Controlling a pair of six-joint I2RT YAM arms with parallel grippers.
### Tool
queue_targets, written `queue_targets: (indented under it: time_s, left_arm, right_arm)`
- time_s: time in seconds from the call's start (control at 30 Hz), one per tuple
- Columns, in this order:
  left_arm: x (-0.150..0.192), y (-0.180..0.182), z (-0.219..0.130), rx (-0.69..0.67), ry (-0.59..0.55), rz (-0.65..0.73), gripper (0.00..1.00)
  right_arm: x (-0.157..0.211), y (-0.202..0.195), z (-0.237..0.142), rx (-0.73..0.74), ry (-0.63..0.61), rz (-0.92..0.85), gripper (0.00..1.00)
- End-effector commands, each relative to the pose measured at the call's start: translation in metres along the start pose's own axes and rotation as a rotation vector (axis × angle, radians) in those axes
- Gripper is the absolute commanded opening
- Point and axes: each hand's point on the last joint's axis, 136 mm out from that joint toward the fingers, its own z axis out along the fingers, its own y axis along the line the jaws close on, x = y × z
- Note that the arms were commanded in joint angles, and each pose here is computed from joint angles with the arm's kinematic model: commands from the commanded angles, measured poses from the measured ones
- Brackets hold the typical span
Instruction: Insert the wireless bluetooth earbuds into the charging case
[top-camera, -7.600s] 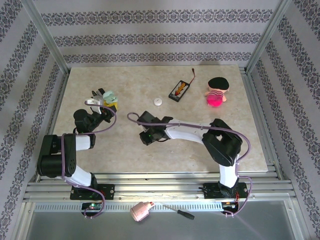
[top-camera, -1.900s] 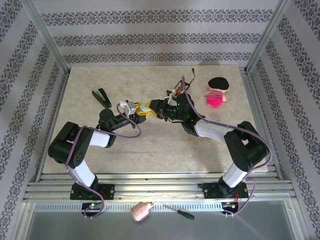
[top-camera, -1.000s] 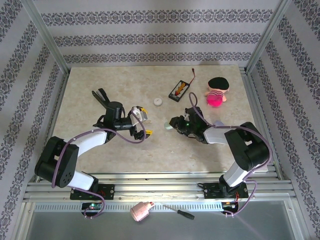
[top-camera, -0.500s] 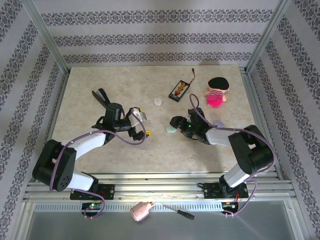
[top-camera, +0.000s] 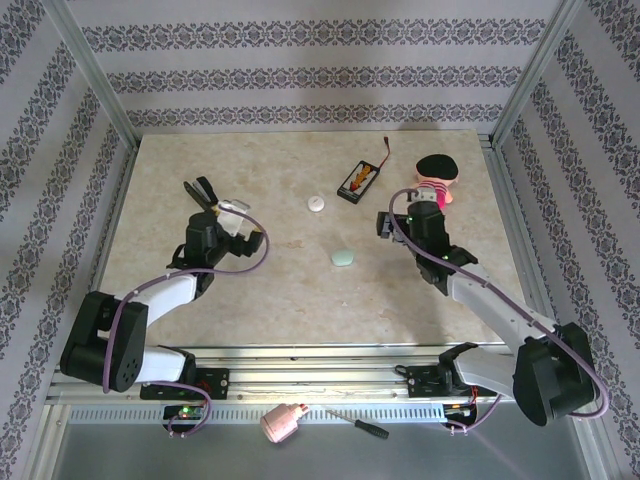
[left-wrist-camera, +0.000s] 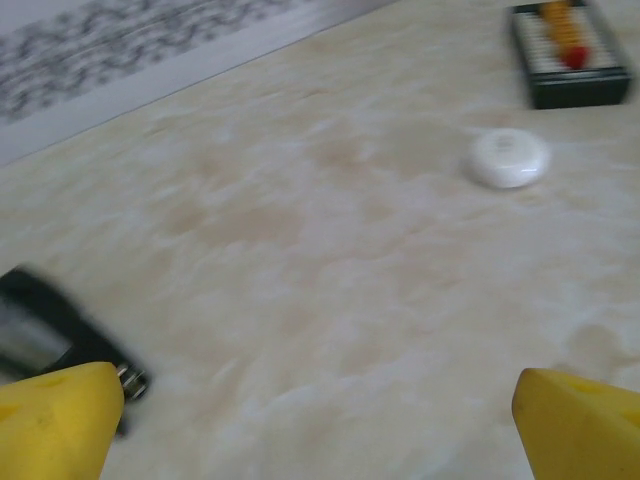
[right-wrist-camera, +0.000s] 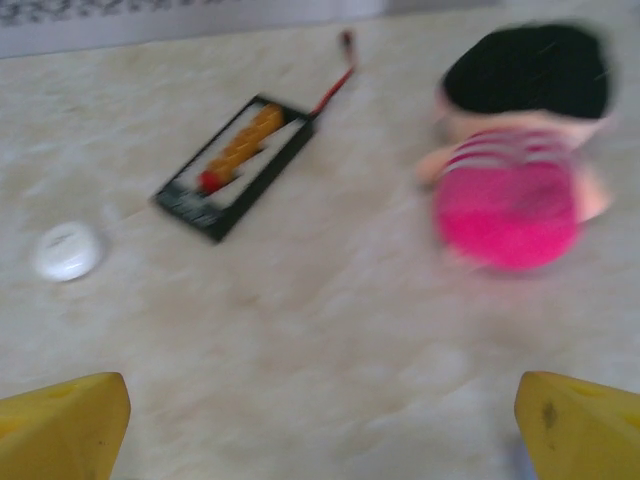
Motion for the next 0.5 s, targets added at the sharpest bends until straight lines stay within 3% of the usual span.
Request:
queue_targets:
  time_s: [0.0,0.2,0.27,0.47]
  left_arm:
    - [-0.005,0.038,-0.014,-0.179,-0.066,-0.108,0.99]
    - [0.028,0.060,-0.016,-0.265,-0.064,-0.177,0.99]
    - [0.031,0.064,-0.013,-0.260,-0.086,-0.204,0.99]
    - [0.052,0.077,0.008,-0.265,-0.068,-0.254,0.99]
  right_arm:
    - [0.006,-0.048,0.006,0.171,-0.055,-0.152,0.98]
    - [0.018,-0.068,0.015,0.105,-0.204,-0.092,0.98]
    - [0.030,-0.074,0.019,0.100,-0.208,-0.078,0.98]
    - [0.017,-0.082,0.030,0.075,-0.257,-0.055,0.98]
